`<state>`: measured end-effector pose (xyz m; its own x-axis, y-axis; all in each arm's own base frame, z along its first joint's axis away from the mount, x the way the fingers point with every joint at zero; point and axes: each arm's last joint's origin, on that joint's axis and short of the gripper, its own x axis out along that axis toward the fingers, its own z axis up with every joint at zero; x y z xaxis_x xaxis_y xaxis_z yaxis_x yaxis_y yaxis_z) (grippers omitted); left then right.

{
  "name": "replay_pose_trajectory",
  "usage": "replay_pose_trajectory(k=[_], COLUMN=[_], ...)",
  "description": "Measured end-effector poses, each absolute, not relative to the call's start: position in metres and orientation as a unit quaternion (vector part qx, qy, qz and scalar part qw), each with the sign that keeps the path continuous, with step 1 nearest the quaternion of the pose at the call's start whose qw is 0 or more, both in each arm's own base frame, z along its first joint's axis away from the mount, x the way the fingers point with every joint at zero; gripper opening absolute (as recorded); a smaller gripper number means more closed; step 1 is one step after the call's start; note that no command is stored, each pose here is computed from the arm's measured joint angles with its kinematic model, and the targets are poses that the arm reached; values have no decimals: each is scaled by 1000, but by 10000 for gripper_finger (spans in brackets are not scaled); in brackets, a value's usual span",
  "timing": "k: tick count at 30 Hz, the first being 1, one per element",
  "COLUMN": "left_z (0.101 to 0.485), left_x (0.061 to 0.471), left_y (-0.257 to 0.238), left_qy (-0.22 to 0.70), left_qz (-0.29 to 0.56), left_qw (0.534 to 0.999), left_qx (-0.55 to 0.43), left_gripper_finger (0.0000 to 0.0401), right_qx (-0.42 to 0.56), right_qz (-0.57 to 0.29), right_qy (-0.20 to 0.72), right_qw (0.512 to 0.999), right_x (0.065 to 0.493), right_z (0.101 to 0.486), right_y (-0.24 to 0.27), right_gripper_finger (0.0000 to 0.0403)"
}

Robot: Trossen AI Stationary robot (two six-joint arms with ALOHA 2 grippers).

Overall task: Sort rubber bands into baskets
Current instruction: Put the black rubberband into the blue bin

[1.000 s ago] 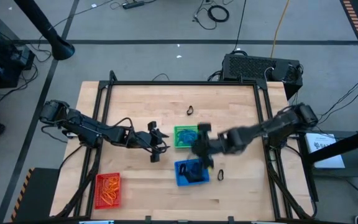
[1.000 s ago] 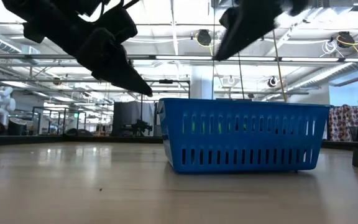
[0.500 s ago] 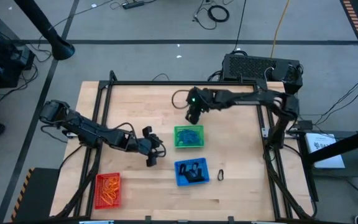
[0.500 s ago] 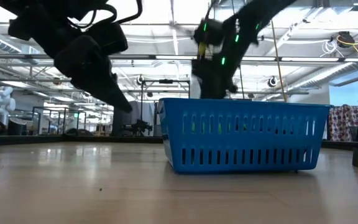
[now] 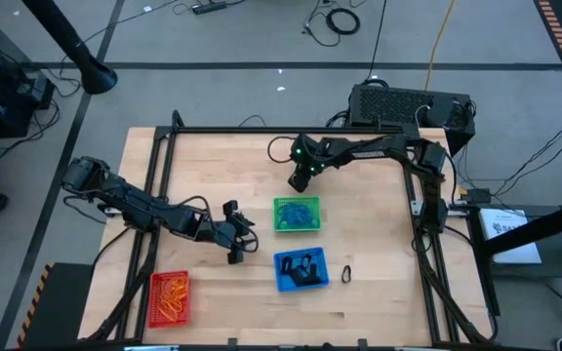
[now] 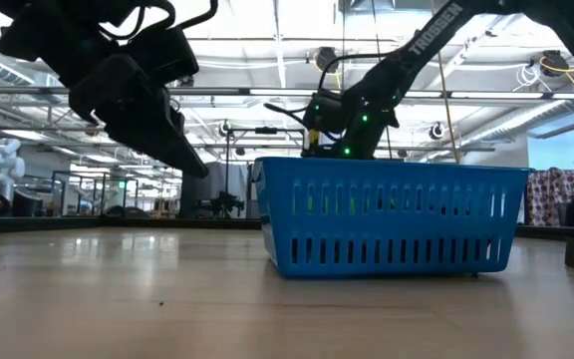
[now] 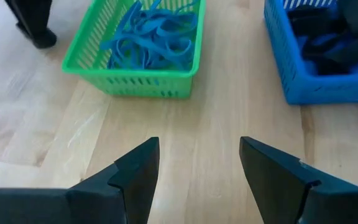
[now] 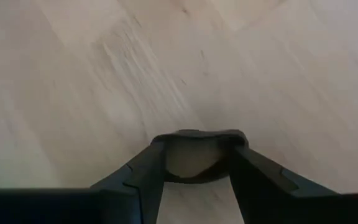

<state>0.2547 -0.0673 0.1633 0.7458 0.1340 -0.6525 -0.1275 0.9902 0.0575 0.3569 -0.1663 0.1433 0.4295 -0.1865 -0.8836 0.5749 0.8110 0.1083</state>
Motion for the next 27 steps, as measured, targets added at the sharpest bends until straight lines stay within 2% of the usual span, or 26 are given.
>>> replay_pose_trajectory(k=[6, 8, 12, 18, 25, 27], left_z=[157, 155, 153, 155, 156, 157], left_x=[250, 249, 248, 249, 251, 251], left_y=[-65, -64, -64, -65, -65, -65], left_qy=[355, 355, 356, 345, 337, 335], left_qz=[87, 91, 97, 95, 93, 93], left_qw=[931, 930, 929, 934, 937, 938], left_qx=[13, 11, 1, -3, -5, -5], left_gripper_finger=[230, 230, 230, 230, 230, 230], right_qx=[194, 186, 161, 135, 90, 75], right_qz=[-232, -225, -201, -177, -111, -134], right_qy=[504, 510, 520, 494, 461, 454], right_qw=[809, 809, 815, 840, 876, 878], right_x=[355, 355, 355, 355, 359, 360], right_z=[137, 137, 142, 177, 219, 224], right_y=[-164, -162, -155, -134, -71, -57], right_gripper_finger=[138, 107, 17, 2, 1, 1])
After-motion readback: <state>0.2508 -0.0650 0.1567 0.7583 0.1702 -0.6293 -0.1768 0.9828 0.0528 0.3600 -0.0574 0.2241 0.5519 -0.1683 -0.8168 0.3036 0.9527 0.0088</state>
